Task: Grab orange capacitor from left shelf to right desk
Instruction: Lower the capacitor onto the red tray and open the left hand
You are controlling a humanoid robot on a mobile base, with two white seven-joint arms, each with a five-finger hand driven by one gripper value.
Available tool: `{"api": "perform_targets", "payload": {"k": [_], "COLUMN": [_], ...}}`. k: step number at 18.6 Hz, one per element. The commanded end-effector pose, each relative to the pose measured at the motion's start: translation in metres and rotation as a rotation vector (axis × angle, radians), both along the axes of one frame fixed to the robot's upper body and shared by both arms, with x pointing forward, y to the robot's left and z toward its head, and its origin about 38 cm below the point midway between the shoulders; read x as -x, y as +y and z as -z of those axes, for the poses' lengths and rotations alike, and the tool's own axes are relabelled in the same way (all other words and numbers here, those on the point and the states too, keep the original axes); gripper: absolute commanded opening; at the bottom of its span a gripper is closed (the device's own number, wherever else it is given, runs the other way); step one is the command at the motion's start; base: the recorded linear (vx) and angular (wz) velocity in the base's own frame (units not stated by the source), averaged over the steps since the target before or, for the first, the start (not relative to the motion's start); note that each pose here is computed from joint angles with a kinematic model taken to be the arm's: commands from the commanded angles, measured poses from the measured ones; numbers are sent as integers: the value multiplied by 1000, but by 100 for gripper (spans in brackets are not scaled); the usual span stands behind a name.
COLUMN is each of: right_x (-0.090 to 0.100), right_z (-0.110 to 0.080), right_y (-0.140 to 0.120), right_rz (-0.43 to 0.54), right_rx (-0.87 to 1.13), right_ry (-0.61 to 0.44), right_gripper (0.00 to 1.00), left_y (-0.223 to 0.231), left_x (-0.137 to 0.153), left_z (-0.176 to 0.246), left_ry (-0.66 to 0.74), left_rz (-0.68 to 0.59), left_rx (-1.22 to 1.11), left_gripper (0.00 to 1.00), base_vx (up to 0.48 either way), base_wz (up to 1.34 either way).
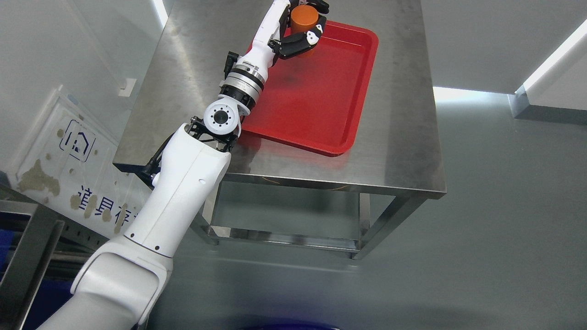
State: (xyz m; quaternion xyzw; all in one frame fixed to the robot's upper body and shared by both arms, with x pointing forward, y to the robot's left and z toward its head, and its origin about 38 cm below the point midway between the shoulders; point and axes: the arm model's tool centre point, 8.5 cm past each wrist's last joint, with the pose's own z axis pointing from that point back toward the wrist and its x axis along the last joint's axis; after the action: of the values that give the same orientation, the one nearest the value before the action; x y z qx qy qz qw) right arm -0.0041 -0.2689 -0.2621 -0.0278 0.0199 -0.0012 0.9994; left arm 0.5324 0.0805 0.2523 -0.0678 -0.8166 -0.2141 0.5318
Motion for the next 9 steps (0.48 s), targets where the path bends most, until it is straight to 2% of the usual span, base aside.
{"api": "perform_targets", "payload": {"k": [1,3,4,6,9], "right_x": [-13,-13,-13,-13,-13], "right_z": [0,0,0,0,0], "right_y": [-11,-11,-11,-11,-11], "right_rz": [3,3,3,3,4], "right_rx": [17,17,17,17,17], "right_ry": [-36,-36,-36,-36,-36], "right_gripper": [100,100,100,100,100], "left_y": [15,14,13,14,14], "left_x": [-17,-16,-17,-21,-26], "left_z": [60,62,59,48,32], "left_ry": [149,154,151,134,104], "left_rz": [-53,-48,-42,-44,-45], "left_rx": [-130,-133,-135,-132,-124], "left_gripper": [22,27,35,62,71], "base_vx": [0,0,0,0,0], "base_wz": [0,0,0,0,0]}}
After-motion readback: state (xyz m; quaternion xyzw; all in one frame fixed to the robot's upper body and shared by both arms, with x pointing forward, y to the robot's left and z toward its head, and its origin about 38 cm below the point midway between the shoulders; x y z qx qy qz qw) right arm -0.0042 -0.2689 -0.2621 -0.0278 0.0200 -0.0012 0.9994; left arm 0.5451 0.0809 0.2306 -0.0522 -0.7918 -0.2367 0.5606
